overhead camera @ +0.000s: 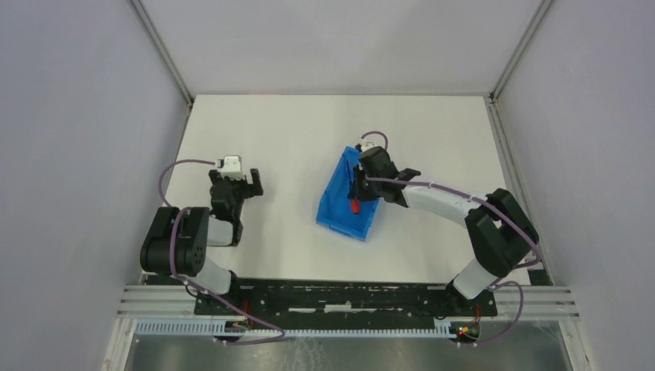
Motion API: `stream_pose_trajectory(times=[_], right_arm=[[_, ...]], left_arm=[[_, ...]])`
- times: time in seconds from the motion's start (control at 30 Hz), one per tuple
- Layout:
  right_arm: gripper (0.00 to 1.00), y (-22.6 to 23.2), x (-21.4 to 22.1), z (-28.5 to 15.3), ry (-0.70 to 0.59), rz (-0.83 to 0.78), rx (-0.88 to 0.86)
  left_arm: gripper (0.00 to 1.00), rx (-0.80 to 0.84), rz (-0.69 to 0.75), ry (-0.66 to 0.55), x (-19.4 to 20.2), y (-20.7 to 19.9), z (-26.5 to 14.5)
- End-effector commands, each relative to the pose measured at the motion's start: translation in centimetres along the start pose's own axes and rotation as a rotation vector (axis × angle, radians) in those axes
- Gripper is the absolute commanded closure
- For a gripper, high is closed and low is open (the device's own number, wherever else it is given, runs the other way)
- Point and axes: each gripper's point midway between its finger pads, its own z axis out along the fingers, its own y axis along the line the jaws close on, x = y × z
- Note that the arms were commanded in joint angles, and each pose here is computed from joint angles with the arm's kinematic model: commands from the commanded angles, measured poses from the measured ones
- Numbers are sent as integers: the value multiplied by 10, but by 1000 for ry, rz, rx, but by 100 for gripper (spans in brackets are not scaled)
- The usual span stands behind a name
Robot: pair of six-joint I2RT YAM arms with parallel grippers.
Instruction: Put the screwdriver in the bin
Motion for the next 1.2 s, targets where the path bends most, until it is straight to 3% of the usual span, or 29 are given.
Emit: stream_pose_trajectory(times=[0.0, 0.13, 0.2, 0.4, 0.6, 0.63, 0.73, 0.77, 0.93, 1.17], right_arm=[[84, -2, -17, 1, -104, 54, 14], [59, -3, -13, 9, -69, 24, 26], [52, -2, -20, 8, -77, 15, 33], [48, 4, -61, -18, -178, -22, 67], [43, 21, -116, -78, -320, -133, 51], [38, 24, -126, -93, -348, -166, 52], [7, 18, -150, -137, -428, -234, 85], [2, 13, -156, -152, -461, -242, 105], [2, -46, -161, -212, -572, -254, 286], [2, -154, -106, -215, -564, -164, 562]], left_arm=[[0, -2, -34, -54, -15, -1, 2], [0, -3, -35, -53, -15, -1, 2], [0, -3, -35, -54, -16, -1, 2], [0, -2, -34, -54, -15, -1, 2], [0, -3, -34, -53, -15, -1, 2], [0, -3, -34, -53, -15, -1, 2], [0, -3, -35, -54, -15, -1, 2], [0, -4, -34, -53, -15, -1, 2], [0, -2, -34, -54, -15, -1, 2], [0, -2, -34, -53, -15, -1, 2]])
